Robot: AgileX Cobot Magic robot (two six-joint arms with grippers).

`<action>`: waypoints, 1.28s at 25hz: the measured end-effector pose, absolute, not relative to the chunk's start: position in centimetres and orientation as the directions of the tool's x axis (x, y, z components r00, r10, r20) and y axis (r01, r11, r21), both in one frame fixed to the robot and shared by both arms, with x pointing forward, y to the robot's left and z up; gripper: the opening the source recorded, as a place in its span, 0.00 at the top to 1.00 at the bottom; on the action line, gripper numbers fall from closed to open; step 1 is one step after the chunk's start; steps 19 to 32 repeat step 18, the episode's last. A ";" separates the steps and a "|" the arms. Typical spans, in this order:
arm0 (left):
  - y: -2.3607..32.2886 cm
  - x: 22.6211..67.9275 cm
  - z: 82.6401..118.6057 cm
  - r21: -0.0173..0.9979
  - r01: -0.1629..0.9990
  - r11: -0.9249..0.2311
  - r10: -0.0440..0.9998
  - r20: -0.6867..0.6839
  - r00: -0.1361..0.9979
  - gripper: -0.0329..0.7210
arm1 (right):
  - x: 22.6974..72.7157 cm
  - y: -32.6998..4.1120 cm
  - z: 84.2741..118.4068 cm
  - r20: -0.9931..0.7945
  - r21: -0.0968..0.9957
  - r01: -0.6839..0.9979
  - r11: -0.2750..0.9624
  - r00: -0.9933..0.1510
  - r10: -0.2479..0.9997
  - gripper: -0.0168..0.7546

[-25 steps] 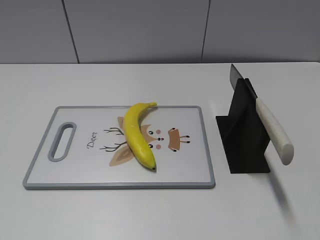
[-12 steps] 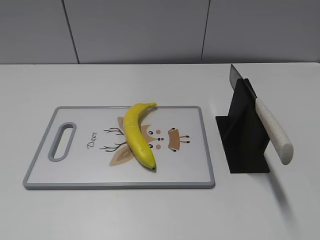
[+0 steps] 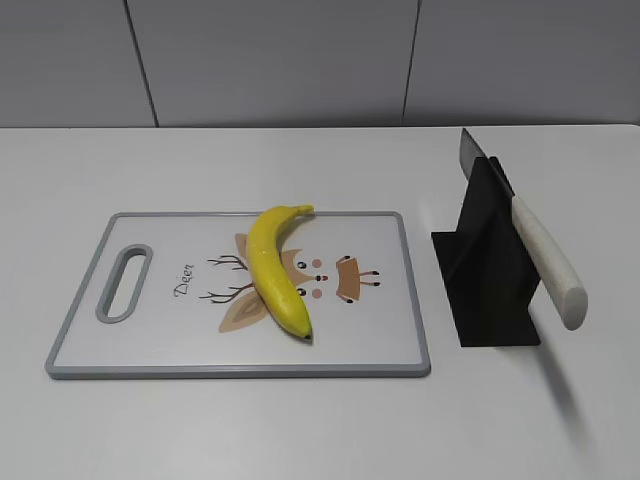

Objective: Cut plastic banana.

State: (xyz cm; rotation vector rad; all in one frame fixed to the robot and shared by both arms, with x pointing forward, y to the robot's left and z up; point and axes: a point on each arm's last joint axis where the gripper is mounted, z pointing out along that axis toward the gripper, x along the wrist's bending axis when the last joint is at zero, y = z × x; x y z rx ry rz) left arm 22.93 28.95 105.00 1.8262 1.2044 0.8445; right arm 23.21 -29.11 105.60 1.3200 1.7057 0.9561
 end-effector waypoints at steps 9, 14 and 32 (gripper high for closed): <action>28.9 22.9 105.0 0.872 0.424 -0.245 0.939 0.104 0.329 0.17 | 23.2 -29.1 105.6 -0.122 0.895 0.406 0.184 -0.174 0.977 0.24; 28.9 22.9 105.0 0.872 0.424 -0.245 0.939 0.104 0.329 0.17 | 23.2 -29.1 105.6 -0.122 0.895 0.406 0.184 -0.173 0.977 0.24; 28.9 22.9 105.0 0.872 0.424 -0.245 0.939 0.104 0.329 0.17 | 23.2 -29.1 105.6 -0.122 0.895 0.406 0.184 -0.173 0.977 0.24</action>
